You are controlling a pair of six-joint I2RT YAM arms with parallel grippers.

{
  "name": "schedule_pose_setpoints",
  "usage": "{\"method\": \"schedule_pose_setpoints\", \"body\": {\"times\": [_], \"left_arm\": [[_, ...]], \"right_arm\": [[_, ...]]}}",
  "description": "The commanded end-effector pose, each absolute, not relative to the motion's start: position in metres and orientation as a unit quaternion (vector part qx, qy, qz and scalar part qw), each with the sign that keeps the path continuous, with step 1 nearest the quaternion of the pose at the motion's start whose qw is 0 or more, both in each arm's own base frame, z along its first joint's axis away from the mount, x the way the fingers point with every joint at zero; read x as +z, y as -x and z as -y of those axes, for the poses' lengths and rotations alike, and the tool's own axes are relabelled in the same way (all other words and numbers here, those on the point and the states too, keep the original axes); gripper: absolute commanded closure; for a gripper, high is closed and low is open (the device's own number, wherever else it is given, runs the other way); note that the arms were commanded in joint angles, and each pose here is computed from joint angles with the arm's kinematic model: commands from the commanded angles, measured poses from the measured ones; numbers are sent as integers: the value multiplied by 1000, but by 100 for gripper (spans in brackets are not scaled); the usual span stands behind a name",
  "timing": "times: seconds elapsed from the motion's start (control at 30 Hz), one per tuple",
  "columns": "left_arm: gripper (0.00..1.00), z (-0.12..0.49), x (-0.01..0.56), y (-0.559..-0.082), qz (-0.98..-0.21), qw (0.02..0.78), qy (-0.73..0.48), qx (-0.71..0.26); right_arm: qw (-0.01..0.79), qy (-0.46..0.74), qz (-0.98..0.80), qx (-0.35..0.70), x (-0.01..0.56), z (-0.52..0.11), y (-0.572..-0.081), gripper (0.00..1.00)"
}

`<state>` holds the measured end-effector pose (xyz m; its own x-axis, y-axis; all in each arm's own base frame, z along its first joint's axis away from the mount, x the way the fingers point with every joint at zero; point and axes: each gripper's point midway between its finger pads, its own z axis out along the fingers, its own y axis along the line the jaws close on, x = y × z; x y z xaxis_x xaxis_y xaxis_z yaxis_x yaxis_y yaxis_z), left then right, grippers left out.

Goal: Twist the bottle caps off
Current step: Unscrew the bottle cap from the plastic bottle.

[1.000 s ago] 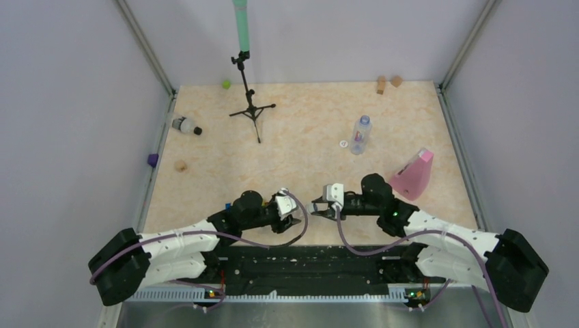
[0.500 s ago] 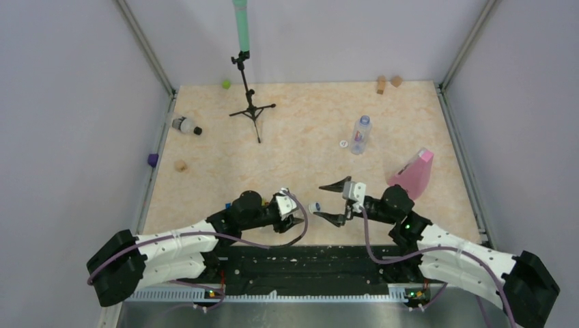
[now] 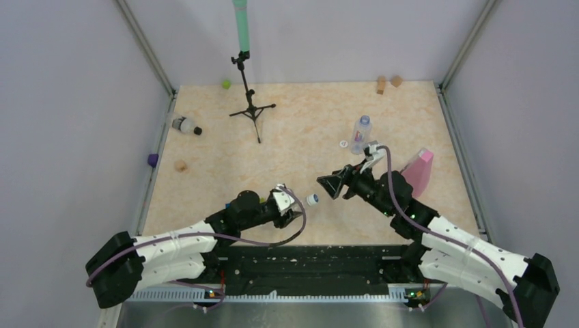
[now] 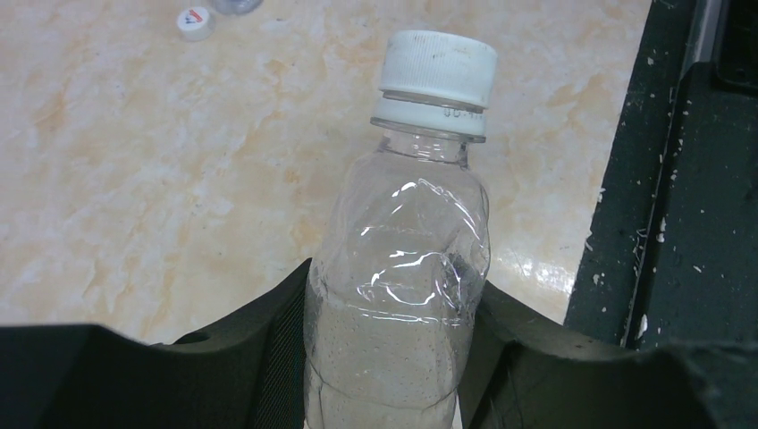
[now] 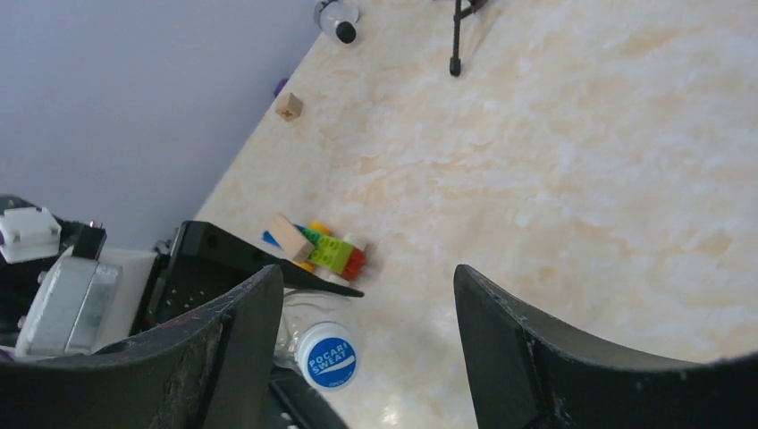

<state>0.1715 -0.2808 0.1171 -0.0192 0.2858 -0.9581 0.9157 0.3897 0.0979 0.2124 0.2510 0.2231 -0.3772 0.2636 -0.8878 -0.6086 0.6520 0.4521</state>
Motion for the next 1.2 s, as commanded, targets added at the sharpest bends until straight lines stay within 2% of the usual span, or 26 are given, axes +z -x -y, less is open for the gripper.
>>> {"method": "schedule_pose_setpoints", "body": {"times": [0.0,0.2,0.67,0.97,1.17], "left_arm": [[100,283,151,-182,-622,580,-429,-305],[100,279,144,-184,-631,577,-428,-293],[100,282,137,-185,-636,569,-434,-290],[100,284,134,-186,-639,564,-435,-289],[100,285,136,-186,-637,564,-437,-292]], "right_arm": [[420,-50,-789,445,202,-253,-205,31],[362,-90,-755,540,204,-269,-188,33],[316,-57,-763,561,203,-290,-177,34],[315,-47,-772,550,195,-295,-177,42],[317,-54,-771,550,193,-298,-181,57]]}}
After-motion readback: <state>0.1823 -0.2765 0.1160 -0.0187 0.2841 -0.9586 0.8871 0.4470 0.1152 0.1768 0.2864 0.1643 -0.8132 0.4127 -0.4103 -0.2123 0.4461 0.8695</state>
